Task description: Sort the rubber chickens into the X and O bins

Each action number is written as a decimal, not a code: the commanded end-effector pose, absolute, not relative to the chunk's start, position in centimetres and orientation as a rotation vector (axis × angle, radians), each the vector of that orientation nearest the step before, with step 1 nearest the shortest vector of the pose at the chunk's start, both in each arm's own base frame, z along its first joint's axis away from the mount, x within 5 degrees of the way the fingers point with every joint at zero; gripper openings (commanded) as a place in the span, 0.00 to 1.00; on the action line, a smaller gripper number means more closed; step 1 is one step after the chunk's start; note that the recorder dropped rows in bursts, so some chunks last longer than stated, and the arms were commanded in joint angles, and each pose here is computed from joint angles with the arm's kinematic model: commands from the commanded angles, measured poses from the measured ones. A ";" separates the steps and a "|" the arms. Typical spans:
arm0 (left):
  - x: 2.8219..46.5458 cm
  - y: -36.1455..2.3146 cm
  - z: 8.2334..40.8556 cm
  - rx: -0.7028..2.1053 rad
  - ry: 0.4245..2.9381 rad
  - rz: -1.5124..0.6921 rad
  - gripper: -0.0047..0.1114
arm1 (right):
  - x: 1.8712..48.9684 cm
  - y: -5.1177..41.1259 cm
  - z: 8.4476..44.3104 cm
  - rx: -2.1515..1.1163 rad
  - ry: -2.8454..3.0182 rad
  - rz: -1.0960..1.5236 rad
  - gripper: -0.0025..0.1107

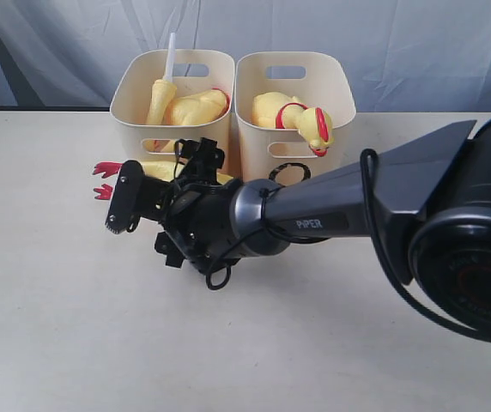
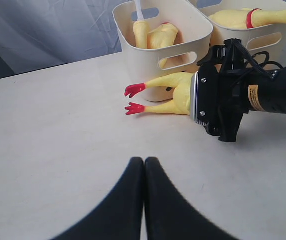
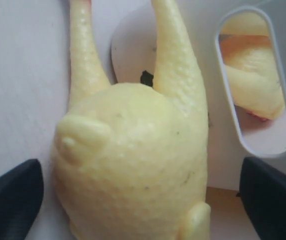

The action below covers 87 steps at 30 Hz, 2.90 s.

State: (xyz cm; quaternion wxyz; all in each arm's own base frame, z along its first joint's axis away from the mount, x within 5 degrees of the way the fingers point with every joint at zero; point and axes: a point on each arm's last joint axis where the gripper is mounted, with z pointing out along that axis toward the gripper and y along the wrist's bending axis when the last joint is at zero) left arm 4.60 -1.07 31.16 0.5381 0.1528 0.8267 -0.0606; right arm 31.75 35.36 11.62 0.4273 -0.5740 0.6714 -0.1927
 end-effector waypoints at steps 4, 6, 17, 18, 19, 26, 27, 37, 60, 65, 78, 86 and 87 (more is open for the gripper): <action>4.5 -1.1 31.1 0.358 1.960 -0.152 0.04 | 32.1 35.1 11.8 -1.412 1.693 -0.477 0.94; 4.5 -1.1 31.1 0.358 1.960 -0.152 0.04 | 32.1 35.1 11.8 -1.412 1.693 -0.477 0.94; 4.5 -1.0 31.1 0.359 1.965 -0.151 0.04 | 32.0 35.1 11.7 -1.405 1.715 -0.453 0.86; 4.5 -1.0 31.1 0.359 1.965 -0.151 0.04 | 32.0 35.1 11.7 -1.405 1.715 -0.453 0.81; 4.5 -1.0 31.1 0.359 1.965 -0.151 0.04 | 32.0 35.1 11.7 -1.405 1.715 -0.453 0.74; 4.5 -1.0 31.1 0.359 1.965 -0.151 0.04 | 31.9 35.3 11.6 -1.416 1.714 -0.425 0.58; 4.5 -1.0 31.1 0.359 1.965 -0.151 0.04 | 31.9 35.4 11.6 -1.421 1.713 -0.414 0.58; 4.5 -1.0 31.1 0.359 1.966 -0.151 0.04 | 31.7 35.4 11.4 -1.387 1.773 -0.376 0.57; 4.5 -1.0 31.1 0.359 1.967 -0.151 0.04 | 28.8 37.4 12.4 -1.392 1.746 -0.385 0.01; 4.5 -1.0 31.1 0.359 1.967 -0.151 0.04 | 28.0 37.6 14.0 -1.328 1.795 -0.326 0.01; 4.5 -1.0 31.1 0.359 1.967 -0.151 0.04 | 26.6 37.4 19.0 -1.195 1.869 -0.185 0.01; 4.5 -1.0 31.1 0.359 1.967 -0.151 0.04 | 25.9 36.7 22.1 -1.092 1.924 -0.082 0.01; 4.5 -1.0 31.1 0.359 1.967 -0.151 0.04 | 25.9 36.6 22.4 -1.077 1.932 -0.070 0.01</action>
